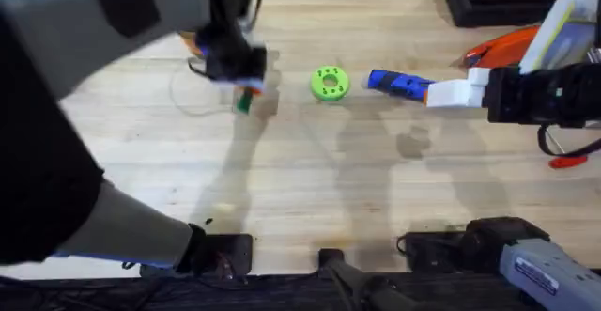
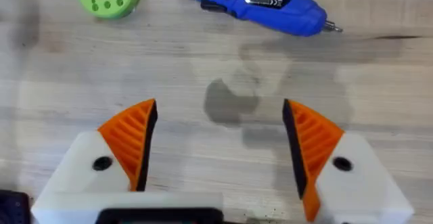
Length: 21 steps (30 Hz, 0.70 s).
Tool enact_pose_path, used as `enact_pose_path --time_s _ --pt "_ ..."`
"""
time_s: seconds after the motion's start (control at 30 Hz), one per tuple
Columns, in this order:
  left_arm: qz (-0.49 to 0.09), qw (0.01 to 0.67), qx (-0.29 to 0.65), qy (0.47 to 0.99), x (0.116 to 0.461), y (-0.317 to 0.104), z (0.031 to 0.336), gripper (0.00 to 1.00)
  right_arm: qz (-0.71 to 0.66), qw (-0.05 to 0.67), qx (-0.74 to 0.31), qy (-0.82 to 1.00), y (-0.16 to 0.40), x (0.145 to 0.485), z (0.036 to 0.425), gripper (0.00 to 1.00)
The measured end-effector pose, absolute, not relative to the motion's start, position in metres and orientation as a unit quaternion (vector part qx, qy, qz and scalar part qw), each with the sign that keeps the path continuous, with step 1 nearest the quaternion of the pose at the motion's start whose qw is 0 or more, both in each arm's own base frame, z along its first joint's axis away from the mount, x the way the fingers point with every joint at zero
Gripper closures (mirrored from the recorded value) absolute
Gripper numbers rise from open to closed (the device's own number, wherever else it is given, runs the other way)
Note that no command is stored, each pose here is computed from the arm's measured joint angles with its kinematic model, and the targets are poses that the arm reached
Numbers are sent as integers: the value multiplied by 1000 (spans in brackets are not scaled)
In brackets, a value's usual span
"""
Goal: Pick up the gripper from the table and insert it into the empty holder that is missing its gripper. Then pick up a screw, insert it into the mounting hole, and use the screwdriver to tighten it. Finally, clean up the table by picking up the vegetable and placing it into the bucket.
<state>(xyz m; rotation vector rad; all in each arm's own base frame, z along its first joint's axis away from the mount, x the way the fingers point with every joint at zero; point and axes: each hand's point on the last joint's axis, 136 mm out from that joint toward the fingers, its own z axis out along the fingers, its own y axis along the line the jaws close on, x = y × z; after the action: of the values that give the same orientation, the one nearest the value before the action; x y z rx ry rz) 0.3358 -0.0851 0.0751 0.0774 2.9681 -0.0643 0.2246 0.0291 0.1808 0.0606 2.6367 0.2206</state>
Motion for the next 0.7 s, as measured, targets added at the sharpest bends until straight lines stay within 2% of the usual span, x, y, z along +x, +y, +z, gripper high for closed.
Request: enact_pose_path --time_s 0.1,0.2,0.33,0.5,0.7 --pt "-24 145 22 989 365 -79 120 986 81 249 22 965 29 226 182 10" --pt "-17 237 20 971 401 -63 176 987 81 249 22 965 29 226 182 10" --pt "1 331 15 944 437 -34 219 987 81 249 22 965 29 226 182 10" --pt "28 384 -6 923 471 5 228 988 81 249 22 965 29 226 182 9" --pt "39 378 -17 925 498 25 194 988 81 249 22 965 29 226 182 9"
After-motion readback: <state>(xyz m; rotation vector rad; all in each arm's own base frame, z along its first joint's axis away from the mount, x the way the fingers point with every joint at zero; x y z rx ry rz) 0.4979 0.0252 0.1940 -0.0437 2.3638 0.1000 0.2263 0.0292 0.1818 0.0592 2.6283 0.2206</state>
